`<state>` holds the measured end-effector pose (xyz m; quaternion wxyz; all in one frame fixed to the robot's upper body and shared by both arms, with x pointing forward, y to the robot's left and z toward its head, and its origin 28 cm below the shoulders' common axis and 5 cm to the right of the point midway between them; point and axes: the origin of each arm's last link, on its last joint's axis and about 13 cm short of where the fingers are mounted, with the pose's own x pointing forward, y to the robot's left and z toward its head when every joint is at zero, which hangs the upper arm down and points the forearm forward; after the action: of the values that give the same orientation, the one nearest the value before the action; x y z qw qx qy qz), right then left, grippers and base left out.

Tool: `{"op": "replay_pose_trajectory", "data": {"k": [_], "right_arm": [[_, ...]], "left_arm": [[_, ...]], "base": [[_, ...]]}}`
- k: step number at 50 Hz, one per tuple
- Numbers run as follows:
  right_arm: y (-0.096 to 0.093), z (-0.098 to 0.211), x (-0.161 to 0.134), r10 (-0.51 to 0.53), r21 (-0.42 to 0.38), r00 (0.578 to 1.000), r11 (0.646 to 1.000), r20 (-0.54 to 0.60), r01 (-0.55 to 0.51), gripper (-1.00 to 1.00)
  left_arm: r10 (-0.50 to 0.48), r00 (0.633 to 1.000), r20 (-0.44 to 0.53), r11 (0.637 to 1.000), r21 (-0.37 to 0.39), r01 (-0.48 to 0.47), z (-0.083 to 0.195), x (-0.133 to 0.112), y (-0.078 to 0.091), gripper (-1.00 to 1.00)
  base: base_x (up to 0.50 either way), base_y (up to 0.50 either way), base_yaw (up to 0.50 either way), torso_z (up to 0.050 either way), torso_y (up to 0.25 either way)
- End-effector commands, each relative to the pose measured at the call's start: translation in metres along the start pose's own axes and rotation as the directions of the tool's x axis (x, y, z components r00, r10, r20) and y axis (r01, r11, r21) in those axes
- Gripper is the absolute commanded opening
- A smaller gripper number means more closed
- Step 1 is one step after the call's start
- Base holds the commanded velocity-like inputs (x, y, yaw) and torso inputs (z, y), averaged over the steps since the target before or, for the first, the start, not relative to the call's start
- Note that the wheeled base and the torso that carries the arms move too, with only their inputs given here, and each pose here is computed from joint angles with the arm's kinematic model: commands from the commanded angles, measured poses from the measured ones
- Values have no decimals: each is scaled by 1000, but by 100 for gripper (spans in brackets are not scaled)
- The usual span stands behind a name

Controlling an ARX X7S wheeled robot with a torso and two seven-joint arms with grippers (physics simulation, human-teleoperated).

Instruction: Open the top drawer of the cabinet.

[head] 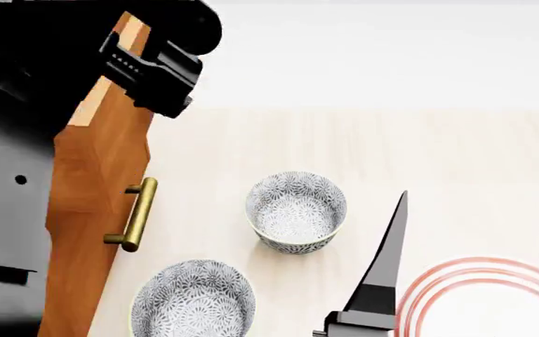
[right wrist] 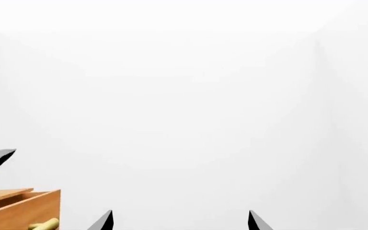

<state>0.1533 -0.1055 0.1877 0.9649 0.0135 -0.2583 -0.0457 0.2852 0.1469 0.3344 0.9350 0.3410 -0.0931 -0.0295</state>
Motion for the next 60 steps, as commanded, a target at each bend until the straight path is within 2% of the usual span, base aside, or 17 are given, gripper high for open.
{"op": "replay_pose_trajectory", "data": {"k": [1,8,9,11,17,18,21,30,31,32,33,36,41,45,53,54,60], "right_arm": [[0,0,3,2,9,1000,1000,19,-2,100],[0,0,3,1,10,1000,1000,19,-1,100],[0,0,3,2,11,1000,1000,18,-2,100],[0,0,3,1,4,1000,1000,16,-2,100],[1,1,3,1,8,1000,1000,19,-1,100],[1,2,3,2,7,1000,1000,20,-2,100],[0,2,3,1,6,1000,1000,22,-2,100],[1,2,3,5,10,1000,1000,18,-5,100],[1,2,3,5,10,1000,1000,18,-5,100],[0,2,3,1,10,1000,1000,21,-2,100],[0,2,3,-1,10,1000,1000,21,0,100],[0,1,3,-1,11,1000,1000,21,0,100],[0,1,3,0,10,1000,1000,21,-1,100],[0,2,3,-2,12,1000,1000,22,2,100],[-1,3,3,-4,13,1000,1000,26,4,100],[-1,3,3,-5,13,1000,1000,26,4,100],[-1,3,3,-4,13,1000,1000,26,4,100]], "left_arm": [[200,963,-178,950,-204,-235,15,17,88,100],[201,923,-328,926,-243,-288,43,10,55,100],[58,947,-316,943,-295,-156,49,6,54,100],[-185,948,-257,919,-386,75,57,-6,51,100],[-272,882,-384,900,-426,92,57,2,61,100],[-346,839,-420,867,-485,114,58,5,63,100],[-362,817,-450,875,-467,131,59,7,65,100],[-466,707,-532,804,-589,87,64,21,72,100],[-466,707,-532,804,-589,87,64,21,72,100],[-441,712,-546,836,-538,105,62,22,71,100],[-482,676,-558,813,-573,107,61,24,71,100],[-509,637,-579,784,-617,65,62,26,70,100],[-535,622,-572,769,-634,78,62,27,68,100],[-593,595,-543,708,-703,65,67,28,71,100],[-638,580,-507,662,-746,77,70,29,71,100],[-660,572,-487,635,-768,80,72,29,72,100],[-666,568,-485,629,-774,77,74,29,71,100]], "base": [[0,0,0,0,0],[0,0,0,0,0],[0,0,0,0,0],[0,0,0,0,0],[0,0,0,0,0],[0,0,0,0,0],[0,0,0,0,0],[0,0,0,0,0],[0,0,0,0,0],[0,0,0,0,0],[0,0,0,0,0],[0,0,0,0,0],[0,0,0,0,0],[0,0,0,0,0],[0,0,0,0,0],[0,0,0,0,0],[0,0,0,0,0]]}}
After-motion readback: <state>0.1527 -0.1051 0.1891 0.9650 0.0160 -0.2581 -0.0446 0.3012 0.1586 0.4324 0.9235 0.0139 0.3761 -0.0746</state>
